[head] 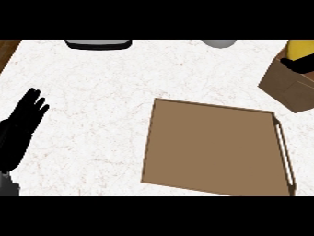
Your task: Pick the lemon from the tray and place it in the cardboard box
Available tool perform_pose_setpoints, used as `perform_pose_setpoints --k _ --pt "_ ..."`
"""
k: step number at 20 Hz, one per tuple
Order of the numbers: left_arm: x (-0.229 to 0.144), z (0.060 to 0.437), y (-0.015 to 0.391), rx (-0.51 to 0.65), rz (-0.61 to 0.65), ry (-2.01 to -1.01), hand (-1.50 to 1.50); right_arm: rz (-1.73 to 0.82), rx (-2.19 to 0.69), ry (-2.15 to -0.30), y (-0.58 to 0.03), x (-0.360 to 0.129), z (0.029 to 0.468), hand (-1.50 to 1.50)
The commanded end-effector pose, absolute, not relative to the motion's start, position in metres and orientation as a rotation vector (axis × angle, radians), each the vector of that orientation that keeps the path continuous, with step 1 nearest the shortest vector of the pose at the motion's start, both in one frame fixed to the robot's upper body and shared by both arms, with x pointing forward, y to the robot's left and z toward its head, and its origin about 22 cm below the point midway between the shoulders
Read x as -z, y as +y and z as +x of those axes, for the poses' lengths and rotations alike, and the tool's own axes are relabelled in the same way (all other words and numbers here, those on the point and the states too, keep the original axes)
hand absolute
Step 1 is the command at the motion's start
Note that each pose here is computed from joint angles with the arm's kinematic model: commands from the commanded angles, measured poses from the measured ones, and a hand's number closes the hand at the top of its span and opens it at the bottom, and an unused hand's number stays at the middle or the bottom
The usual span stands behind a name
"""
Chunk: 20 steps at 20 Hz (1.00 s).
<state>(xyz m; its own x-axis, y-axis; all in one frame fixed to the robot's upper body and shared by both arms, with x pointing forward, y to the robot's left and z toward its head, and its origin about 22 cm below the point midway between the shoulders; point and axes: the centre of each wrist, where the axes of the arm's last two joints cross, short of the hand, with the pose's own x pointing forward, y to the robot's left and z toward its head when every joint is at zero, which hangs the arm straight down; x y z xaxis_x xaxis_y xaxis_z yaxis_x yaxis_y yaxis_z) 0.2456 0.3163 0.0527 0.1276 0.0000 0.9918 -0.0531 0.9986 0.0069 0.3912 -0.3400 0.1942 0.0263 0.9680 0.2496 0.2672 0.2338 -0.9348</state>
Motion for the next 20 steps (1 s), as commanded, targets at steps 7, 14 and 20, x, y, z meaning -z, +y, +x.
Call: perform_pose_setpoints --k 7,14,20 --pt "-0.056 0.250 0.318 -0.013 0.039 -1.459 0.00 -1.034 -0.867 -1.216 -0.349 -0.123 0.416 1.50" --pt "-0.046 0.240 0.300 -0.040 0.055 -1.439 0.00 -0.923 -0.841 -1.272 -0.394 -0.095 0.399 -1.50" --pt "-0.052 0.249 0.312 -0.042 0.045 -1.447 0.00 -0.855 -0.491 -1.533 -0.387 -0.097 0.406 -1.50"
